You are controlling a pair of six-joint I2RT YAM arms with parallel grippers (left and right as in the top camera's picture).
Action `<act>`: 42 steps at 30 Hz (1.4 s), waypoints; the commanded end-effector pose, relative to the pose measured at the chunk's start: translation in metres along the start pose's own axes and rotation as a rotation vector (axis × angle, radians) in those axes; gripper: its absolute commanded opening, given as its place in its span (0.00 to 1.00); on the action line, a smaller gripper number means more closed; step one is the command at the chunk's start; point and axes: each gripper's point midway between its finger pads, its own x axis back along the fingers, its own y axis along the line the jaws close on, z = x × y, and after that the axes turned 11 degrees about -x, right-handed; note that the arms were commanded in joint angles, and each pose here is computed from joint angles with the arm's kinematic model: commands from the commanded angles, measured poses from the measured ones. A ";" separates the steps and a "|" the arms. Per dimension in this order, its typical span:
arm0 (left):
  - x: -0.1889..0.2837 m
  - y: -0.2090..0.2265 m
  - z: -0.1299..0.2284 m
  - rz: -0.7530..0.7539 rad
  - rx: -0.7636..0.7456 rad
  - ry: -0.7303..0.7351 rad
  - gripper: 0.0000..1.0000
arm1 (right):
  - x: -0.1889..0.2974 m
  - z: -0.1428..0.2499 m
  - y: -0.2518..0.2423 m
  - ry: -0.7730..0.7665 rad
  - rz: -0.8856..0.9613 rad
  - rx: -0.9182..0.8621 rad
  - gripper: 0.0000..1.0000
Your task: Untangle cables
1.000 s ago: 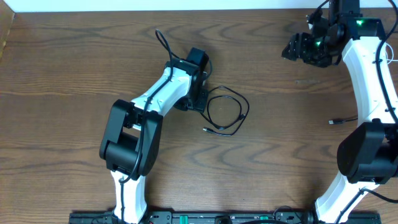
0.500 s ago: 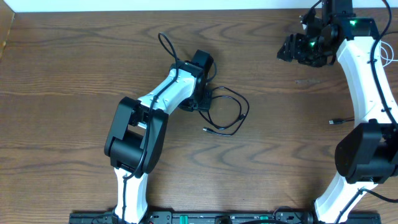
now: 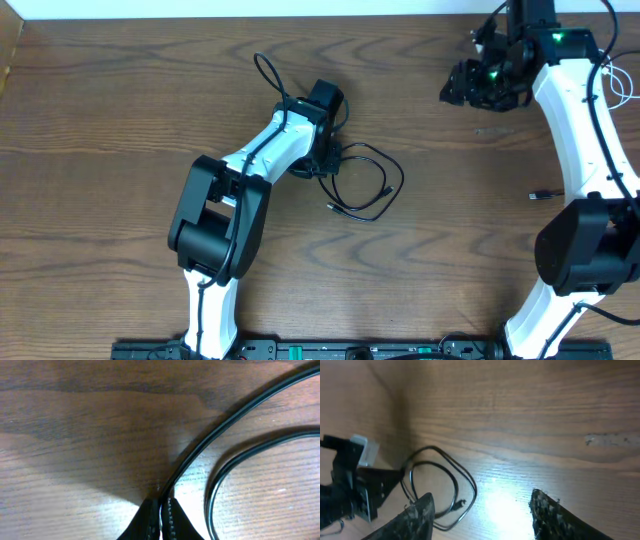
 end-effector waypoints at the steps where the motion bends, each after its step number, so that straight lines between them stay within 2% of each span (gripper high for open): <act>1: 0.052 -0.005 -0.018 0.008 -0.027 -0.134 0.07 | 0.001 0.009 0.011 0.010 -0.006 0.092 0.56; 9: 0.184 -0.025 -0.031 0.093 -0.055 -0.465 0.07 | -0.019 0.032 0.016 0.079 -0.012 0.205 0.56; 12: 0.218 -0.031 -0.029 0.122 -0.070 -0.551 0.07 | -0.032 0.042 0.033 0.098 -0.105 0.283 0.57; 15: 0.228 -0.033 -0.027 0.130 -0.075 -0.578 0.07 | -0.039 0.047 0.048 0.098 -0.186 0.340 0.59; 21: 0.229 -0.030 -0.026 0.124 -0.069 -0.575 0.07 | -0.058 0.059 0.058 0.096 -0.189 0.442 0.60; 30: 0.243 0.023 -0.024 0.079 0.062 -0.605 0.09 | -0.094 0.088 0.040 0.096 0.129 0.368 0.57; 32: 0.244 0.034 -0.021 0.068 0.088 -0.597 0.17 | -0.100 0.095 0.038 0.090 0.171 0.339 0.57; 33: 0.243 0.039 -0.019 0.063 0.101 -0.589 0.29 | -0.103 0.100 0.039 0.091 0.180 0.321 0.57; 35: 0.240 0.045 -0.014 0.058 0.118 -0.567 0.40 | -0.110 0.109 0.041 0.099 0.181 0.313 0.57; 38: 0.238 0.046 -0.011 0.055 0.123 -0.551 0.49 | -0.116 0.115 0.041 0.085 0.203 0.279 0.57; 42: 0.238 0.046 -0.010 0.056 0.123 -0.550 0.56 | -0.122 0.118 0.037 0.052 0.249 0.201 0.56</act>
